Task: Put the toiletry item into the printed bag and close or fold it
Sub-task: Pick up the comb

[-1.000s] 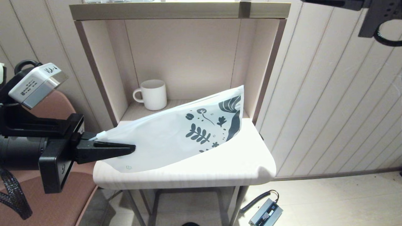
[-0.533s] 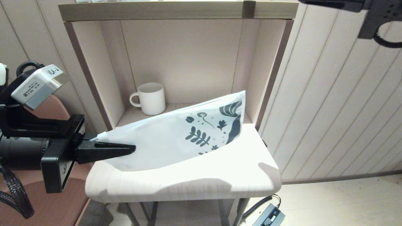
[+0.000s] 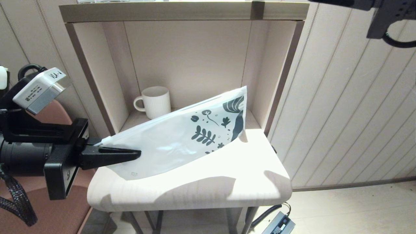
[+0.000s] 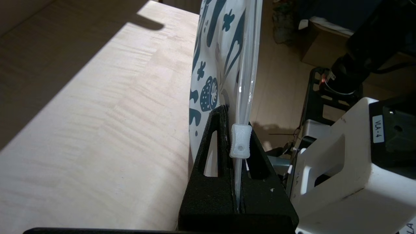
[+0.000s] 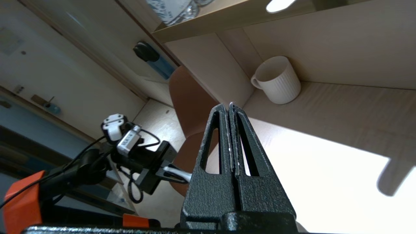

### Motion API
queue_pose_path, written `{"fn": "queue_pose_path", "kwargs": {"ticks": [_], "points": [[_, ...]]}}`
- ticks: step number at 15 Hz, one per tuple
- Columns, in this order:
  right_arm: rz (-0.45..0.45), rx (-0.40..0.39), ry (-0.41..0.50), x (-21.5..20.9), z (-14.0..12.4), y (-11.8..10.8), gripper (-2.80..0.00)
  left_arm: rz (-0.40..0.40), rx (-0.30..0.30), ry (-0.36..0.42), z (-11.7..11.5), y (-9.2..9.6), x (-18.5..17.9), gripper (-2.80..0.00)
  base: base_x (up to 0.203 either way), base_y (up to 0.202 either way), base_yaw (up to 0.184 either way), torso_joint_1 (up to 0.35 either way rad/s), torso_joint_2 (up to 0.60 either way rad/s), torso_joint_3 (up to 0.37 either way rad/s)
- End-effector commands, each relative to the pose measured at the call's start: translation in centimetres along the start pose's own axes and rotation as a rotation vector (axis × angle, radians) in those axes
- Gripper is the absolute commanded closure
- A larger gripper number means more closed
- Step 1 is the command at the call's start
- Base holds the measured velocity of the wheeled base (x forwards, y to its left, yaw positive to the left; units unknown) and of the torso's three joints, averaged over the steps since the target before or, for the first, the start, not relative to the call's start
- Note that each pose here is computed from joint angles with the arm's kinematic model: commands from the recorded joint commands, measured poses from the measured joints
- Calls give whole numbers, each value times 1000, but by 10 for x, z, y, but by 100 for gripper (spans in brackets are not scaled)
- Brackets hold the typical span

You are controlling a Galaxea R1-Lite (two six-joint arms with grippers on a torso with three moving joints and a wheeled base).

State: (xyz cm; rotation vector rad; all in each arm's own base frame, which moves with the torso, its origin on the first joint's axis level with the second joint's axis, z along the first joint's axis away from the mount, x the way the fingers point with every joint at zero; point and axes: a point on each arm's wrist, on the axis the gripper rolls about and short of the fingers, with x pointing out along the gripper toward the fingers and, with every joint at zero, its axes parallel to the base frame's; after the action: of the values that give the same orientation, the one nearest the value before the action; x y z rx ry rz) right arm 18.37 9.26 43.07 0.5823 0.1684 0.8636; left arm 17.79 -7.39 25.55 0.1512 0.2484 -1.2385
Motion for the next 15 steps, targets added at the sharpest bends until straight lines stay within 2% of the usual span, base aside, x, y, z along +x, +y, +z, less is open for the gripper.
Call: {"fn": "queue_pose_path", "kwargs": {"ticks": [1, 5, 9, 11, 13, 14, 15], "points": [[-3, 8, 9, 6, -1, -4, 0, -6, -3, 2, -2, 0, 1, 0, 0, 0, 0, 0, 0, 0], [-16, 19, 26, 8, -5, -8, 0, -5, 1, 1, -1, 0, 1, 0, 0, 0, 0, 0, 0, 0], [-19, 18, 30, 8, -6, -9, 0, -5, 2, 2, -1, 0, 1, 0, 123, 0, 2, 1, 2, 1], [-37, 11, 57, 9, -14, -15, 0, -5, 2, 2, -2, 0, 1, 0, 0, 0, 0, 0, 0, 0], [-53, -121, 94, 2, -25, -19, 0, -6, 1, 4, -2, 1, 1, 0, 0, 0, 0, 0, 0, 0], [-49, -170, 106, -2, -29, -17, 0, -7, 1, 3, -2, 0, 1, 0, 0, 0, 0, 0, 0, 0], [-32, -182, 103, -6, -29, -12, 0, -6, 1, 4, -2, 1, 1, 0, 0, 0, 0, 0, 0, 0]]}}
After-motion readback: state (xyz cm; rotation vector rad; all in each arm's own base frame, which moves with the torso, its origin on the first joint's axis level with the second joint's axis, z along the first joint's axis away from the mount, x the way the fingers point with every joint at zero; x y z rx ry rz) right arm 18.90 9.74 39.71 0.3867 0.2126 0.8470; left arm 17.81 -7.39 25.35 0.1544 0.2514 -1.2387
